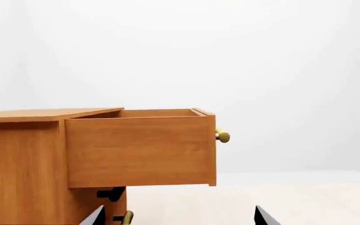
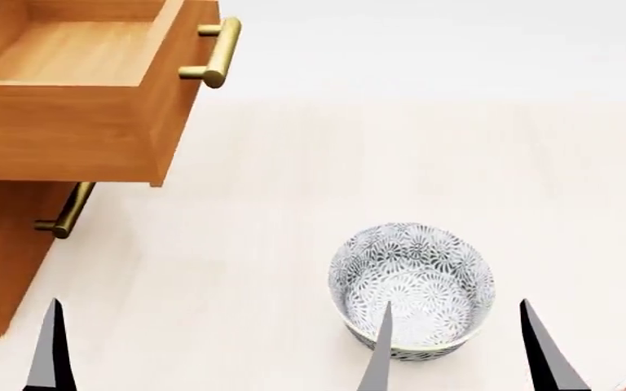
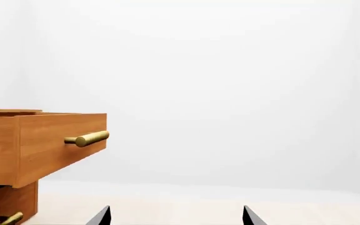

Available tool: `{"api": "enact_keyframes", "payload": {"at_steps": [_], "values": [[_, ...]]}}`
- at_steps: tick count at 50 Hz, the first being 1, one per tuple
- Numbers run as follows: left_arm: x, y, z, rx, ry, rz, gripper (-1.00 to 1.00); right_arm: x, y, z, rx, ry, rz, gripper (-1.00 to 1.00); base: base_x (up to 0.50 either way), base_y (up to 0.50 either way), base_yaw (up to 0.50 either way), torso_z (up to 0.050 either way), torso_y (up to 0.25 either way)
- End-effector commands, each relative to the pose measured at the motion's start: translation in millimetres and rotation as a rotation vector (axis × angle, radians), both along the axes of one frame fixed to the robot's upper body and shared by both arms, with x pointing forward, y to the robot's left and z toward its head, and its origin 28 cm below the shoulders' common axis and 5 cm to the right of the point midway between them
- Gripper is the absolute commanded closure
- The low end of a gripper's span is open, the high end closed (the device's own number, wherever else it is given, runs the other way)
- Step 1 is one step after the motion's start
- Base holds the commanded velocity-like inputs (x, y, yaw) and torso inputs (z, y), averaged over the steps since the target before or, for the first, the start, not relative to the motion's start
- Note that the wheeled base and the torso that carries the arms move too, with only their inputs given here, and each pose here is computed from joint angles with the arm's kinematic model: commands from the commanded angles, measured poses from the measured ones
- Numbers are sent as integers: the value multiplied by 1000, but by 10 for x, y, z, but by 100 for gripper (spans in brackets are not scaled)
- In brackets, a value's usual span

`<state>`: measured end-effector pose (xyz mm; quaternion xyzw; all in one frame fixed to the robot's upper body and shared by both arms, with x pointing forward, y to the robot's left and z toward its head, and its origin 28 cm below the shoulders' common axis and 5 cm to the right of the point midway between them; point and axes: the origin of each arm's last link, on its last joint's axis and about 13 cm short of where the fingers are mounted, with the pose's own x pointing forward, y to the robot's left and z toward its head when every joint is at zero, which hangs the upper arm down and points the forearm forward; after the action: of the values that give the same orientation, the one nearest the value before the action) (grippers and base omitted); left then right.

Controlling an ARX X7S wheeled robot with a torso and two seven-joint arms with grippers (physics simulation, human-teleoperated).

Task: Put the ketchup in the top drawer of the cabinet.

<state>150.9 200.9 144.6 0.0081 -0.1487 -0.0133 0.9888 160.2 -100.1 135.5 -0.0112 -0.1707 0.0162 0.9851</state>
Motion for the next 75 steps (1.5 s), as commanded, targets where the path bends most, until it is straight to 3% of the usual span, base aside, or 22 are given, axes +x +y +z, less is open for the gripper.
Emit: {"api": "enact_keyframes", "payload": {"at_steps": [1, 35, 53, 75], "values": [[1, -2, 0, 1, -1, 0, -100, 5, -1, -10, -4, 7, -2, -100, 0, 500, 0, 0, 0], [9, -1, -6, -2, 4, -6, -100, 8, -5, -1, 1, 2, -5, -100, 0, 381, 0, 0, 0], [20, -3, -9, -1, 5, -5, -100, -14, -26, 28, -16, -23, 12, -100, 0, 14, 0, 0, 0], [46, -6, -35, -12, 7, -8, -100, -47, -523, 79, -127, -10, -97, -100, 0, 0, 0, 0, 0]]}}
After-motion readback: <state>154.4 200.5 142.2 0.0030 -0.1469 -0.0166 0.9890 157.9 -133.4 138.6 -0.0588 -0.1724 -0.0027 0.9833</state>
